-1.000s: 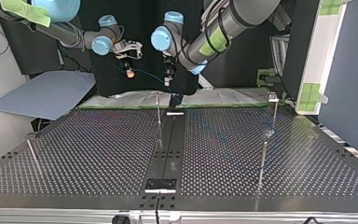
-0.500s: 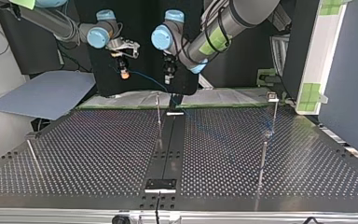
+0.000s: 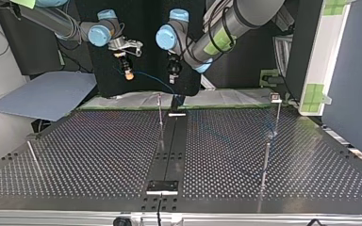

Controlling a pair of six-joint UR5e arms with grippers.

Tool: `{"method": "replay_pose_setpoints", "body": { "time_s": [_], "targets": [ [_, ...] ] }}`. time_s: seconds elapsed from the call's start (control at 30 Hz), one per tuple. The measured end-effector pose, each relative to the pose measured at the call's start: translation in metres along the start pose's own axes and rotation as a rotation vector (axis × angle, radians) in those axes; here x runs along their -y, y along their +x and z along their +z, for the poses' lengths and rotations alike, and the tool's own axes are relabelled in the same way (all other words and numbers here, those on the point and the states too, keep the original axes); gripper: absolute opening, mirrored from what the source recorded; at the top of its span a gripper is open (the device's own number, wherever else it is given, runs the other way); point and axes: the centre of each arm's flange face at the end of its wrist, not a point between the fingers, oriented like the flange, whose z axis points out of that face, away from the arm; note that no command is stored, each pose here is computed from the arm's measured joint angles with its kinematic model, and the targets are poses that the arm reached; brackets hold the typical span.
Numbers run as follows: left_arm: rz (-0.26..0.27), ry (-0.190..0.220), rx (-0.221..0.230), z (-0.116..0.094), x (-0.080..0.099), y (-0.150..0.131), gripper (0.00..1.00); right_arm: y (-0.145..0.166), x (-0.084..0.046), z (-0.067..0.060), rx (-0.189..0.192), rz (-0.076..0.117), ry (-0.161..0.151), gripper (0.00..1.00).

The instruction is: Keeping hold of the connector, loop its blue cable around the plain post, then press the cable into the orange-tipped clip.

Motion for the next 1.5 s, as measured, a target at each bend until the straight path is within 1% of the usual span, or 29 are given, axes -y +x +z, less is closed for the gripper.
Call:
{"method": "replay_pose_setpoints", "body": {
  "time_s": [0.1,0.23,0.3,0.43,0.67,0.7,0.9,1.03,1.23,1.33,1.5],
  "targets": [
    [0.01,0.004,-0.006,0.0,-0.001,0.001,1.0,0.002,0.002,0.001,-0.017,-0.012,0.026,0.0],
    [0.008,0.024,-0.005,0.002,0.0,0.001,1.0,0.003,0.006,0.002,-0.035,-0.022,0.062,0.0],
    [-0.001,0.036,-0.005,0.003,0.0,0.001,1.0,0.004,0.007,0.002,-0.045,-0.026,0.079,0.0],
    [-0.038,0.061,-0.009,0.009,-0.002,0.003,1.0,0.006,0.009,0.003,-0.063,-0.031,0.109,0.0],
    [-0.068,0.06,-0.012,0.016,-0.01,0.004,1.0,0.009,0.013,0.004,-0.096,-0.038,0.171,0.0],
    [-0.071,0.06,-0.013,0.017,-0.011,0.004,1.0,0.009,0.013,0.004,-0.099,-0.038,0.176,0.0],
    [-0.088,0.073,-0.022,0.025,-0.014,0.011,1.0,0.01,0.015,0.004,-0.112,-0.039,0.199,0.0],
    [-0.103,0.062,-0.034,0.033,-0.015,0.025,1.0,0.01,0.016,0.004,-0.114,-0.037,0.206,0.0],
    [-0.153,0.038,-0.002,0.048,-0.02,0.021,1.0,0.011,0.017,0.004,-0.117,-0.037,0.216,0.0],
    [-0.164,0.029,0.006,0.054,-0.024,0.018,1.0,0.011,0.017,0.004,-0.117,-0.037,0.217,0.0],
    [-0.171,0.019,0.006,0.058,-0.029,0.018,1.0,0.011,0.018,0.004,-0.118,-0.037,0.219,0.0]
  ]
}}
